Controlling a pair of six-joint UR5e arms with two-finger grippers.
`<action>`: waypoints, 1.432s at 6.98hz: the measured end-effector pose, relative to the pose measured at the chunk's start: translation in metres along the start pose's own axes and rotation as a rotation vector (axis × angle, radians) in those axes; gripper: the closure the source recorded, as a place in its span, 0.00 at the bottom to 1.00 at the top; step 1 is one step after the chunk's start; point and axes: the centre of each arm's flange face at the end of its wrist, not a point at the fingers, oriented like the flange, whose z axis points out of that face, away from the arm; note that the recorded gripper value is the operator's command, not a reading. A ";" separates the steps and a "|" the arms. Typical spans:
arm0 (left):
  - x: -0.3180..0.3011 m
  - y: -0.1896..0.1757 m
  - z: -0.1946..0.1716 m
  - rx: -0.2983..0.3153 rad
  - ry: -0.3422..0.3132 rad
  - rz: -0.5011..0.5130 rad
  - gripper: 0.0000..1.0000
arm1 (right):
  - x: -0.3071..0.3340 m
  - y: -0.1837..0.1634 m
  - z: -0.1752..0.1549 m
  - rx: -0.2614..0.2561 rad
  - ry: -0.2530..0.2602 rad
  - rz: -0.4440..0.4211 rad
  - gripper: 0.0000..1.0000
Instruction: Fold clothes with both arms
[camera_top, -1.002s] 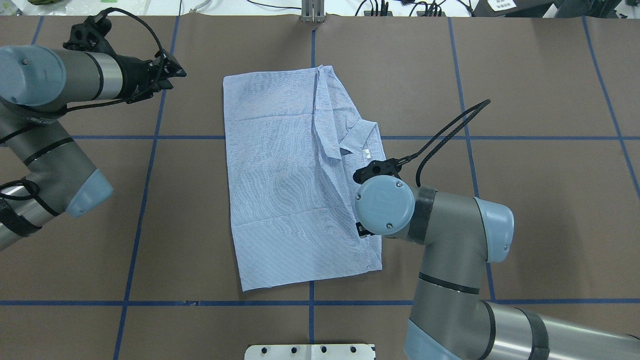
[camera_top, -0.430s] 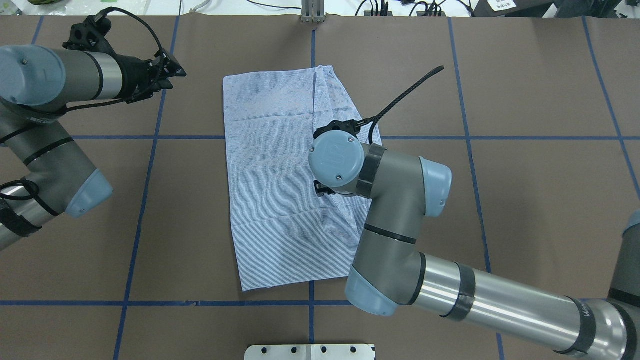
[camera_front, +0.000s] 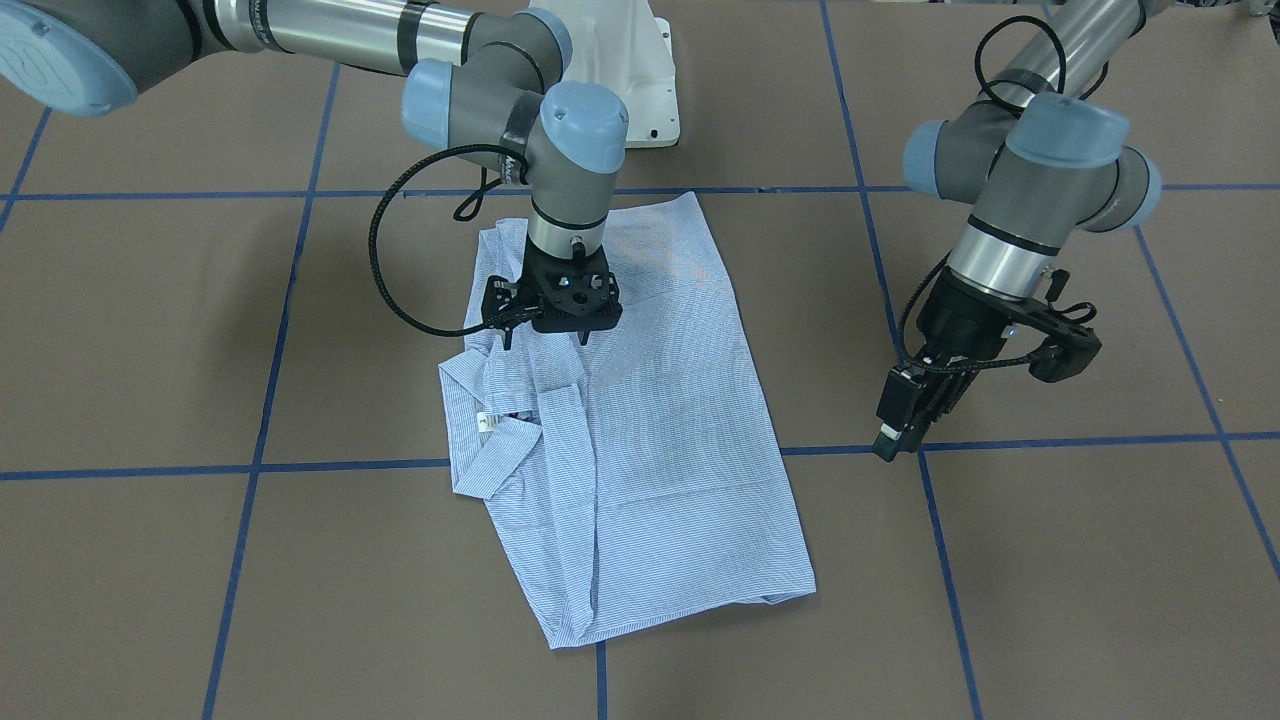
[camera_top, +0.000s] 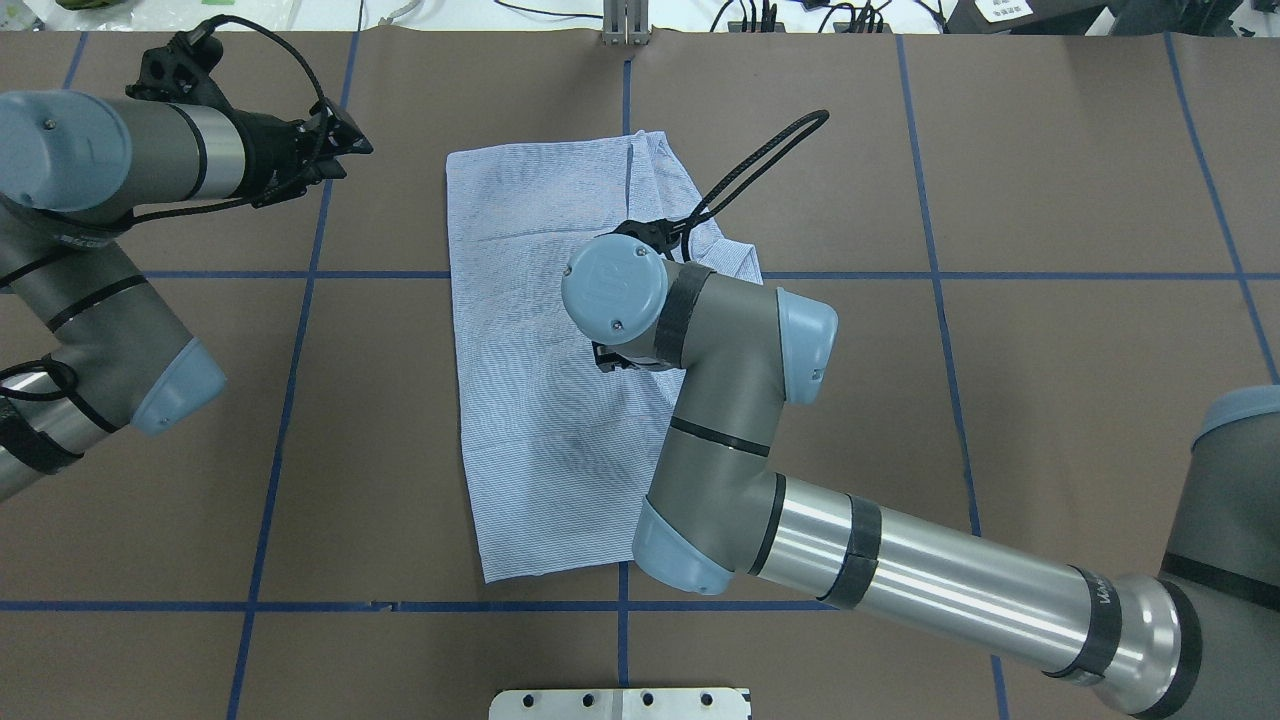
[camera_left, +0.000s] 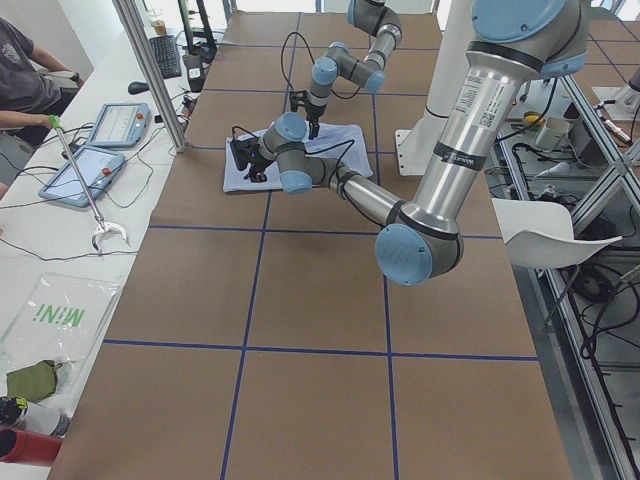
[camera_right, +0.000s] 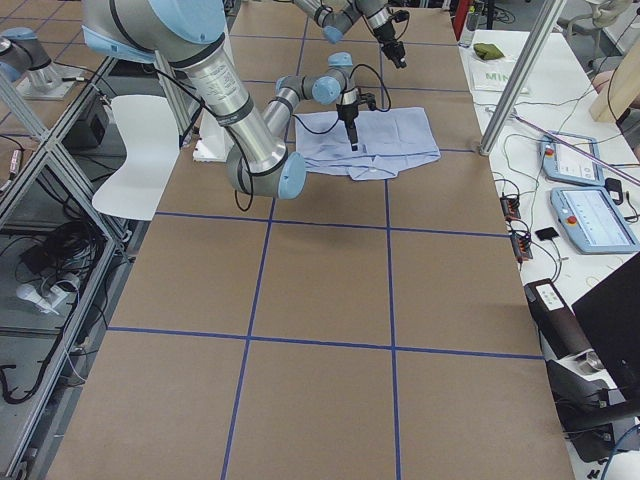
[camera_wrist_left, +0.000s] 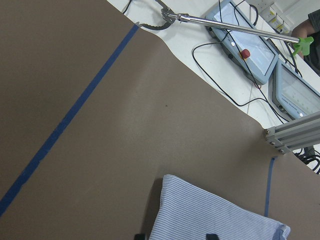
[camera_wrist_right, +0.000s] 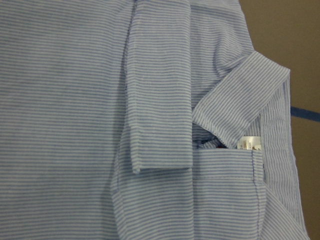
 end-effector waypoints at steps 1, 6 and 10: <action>0.000 0.000 0.000 0.000 -0.001 0.000 0.50 | -0.001 0.001 0.007 -0.010 0.014 -0.005 0.00; -0.003 0.000 0.000 -0.001 -0.005 -0.002 0.50 | 0.014 0.006 0.030 -0.056 0.041 -0.020 0.00; -0.018 0.001 0.001 -0.018 -0.026 -0.006 0.49 | 0.131 -0.006 0.025 -0.062 0.016 -0.050 0.00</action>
